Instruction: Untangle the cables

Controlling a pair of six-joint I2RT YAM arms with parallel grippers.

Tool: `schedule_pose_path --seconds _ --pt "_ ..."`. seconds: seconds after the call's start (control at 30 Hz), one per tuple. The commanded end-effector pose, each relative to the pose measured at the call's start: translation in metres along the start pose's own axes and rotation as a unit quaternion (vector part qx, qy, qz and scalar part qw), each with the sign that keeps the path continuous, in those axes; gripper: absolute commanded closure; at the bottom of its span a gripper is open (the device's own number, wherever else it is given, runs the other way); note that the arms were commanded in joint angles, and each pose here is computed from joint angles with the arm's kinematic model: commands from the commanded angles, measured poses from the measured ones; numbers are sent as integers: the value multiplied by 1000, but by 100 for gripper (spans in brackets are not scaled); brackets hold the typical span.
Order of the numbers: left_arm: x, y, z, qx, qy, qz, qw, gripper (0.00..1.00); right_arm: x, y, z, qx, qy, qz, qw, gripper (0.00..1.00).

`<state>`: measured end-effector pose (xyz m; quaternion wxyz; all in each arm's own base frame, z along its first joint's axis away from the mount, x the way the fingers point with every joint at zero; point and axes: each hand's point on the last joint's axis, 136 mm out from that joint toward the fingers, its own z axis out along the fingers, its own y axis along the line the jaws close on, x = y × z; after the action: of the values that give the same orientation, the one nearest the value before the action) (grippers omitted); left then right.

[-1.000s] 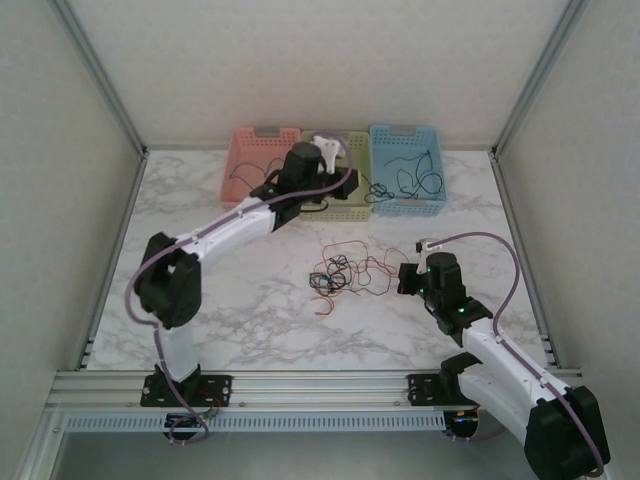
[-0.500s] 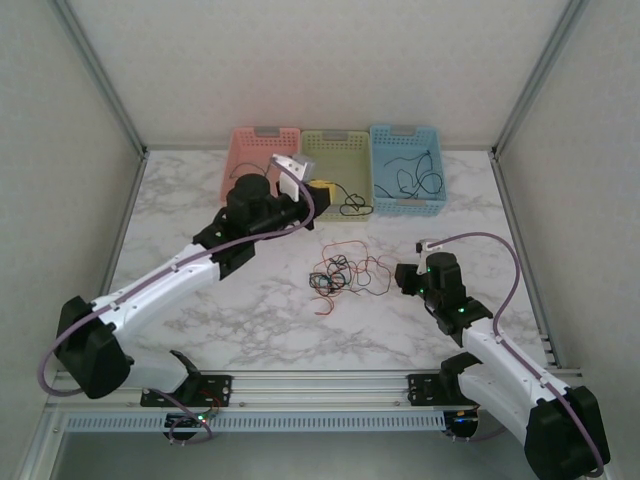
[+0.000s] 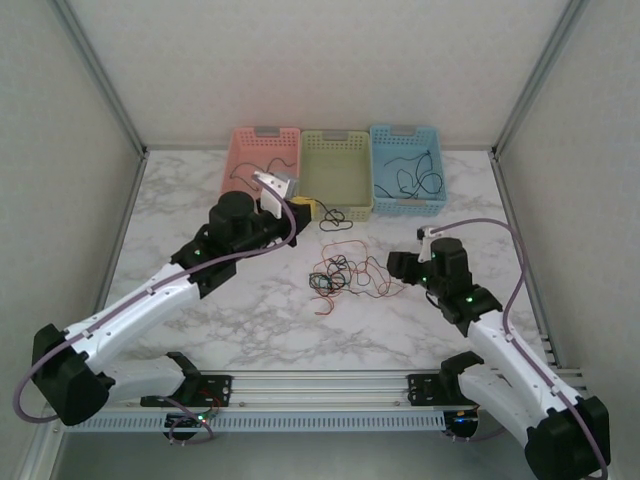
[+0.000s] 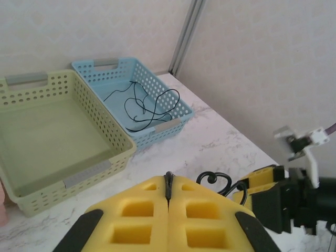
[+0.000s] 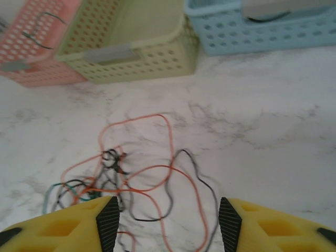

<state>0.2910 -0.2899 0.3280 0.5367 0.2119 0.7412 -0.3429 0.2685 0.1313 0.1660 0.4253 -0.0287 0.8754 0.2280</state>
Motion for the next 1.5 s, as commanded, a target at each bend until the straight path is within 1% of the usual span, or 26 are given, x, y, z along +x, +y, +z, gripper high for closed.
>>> schedule_pose_path --seconds 0.0,0.07,0.23,0.37,0.47,0.57,0.67,0.87,0.97,1.0,1.07,1.23,1.47 --pt "-5 -7 -15 6 -1 32 999 100 -26 42 -29 -90 -14 -13 996 47" --pt "-5 -13 -22 21 3 46 999 100 -39 68 -49 -145 -25 -30 989 49" --pt "-9 -19 -40 32 -14 72 997 100 -65 112 -92 -233 -40 -54 970 54" --pt "-11 -24 -48 44 -21 83 995 100 -76 143 -113 -299 -32 -68 951 59" --pt "-13 -28 -50 54 -24 89 994 100 -79 161 -119 -325 -21 -89 941 60" --pt "-15 -33 -52 67 -31 97 993 100 -79 174 -115 -337 -6 -114 935 60" --pt "-19 -28 -51 50 -29 85 995 100 -79 185 -109 -344 12 -125 931 60" --pt "-17 -35 -46 72 -15 57 996 100 -80 201 -95 -356 22 -127 925 59" --pt "-18 -32 -39 60 13 32 998 100 -84 203 -90 -349 29 -117 929 58" --pt "-14 -33 -36 60 29 23 997 100 -85 203 -88 -346 32 -114 931 58" --pt "-14 -34 -33 62 39 5 997 100 -87 201 -85 -335 33 -109 935 54" --pt "-15 -45 -31 91 45 -34 994 100 -89 195 -77 -309 34 -96 945 49" --pt "-18 -53 -27 108 64 -99 987 100 -88 198 -75 -316 45 -88 944 49"
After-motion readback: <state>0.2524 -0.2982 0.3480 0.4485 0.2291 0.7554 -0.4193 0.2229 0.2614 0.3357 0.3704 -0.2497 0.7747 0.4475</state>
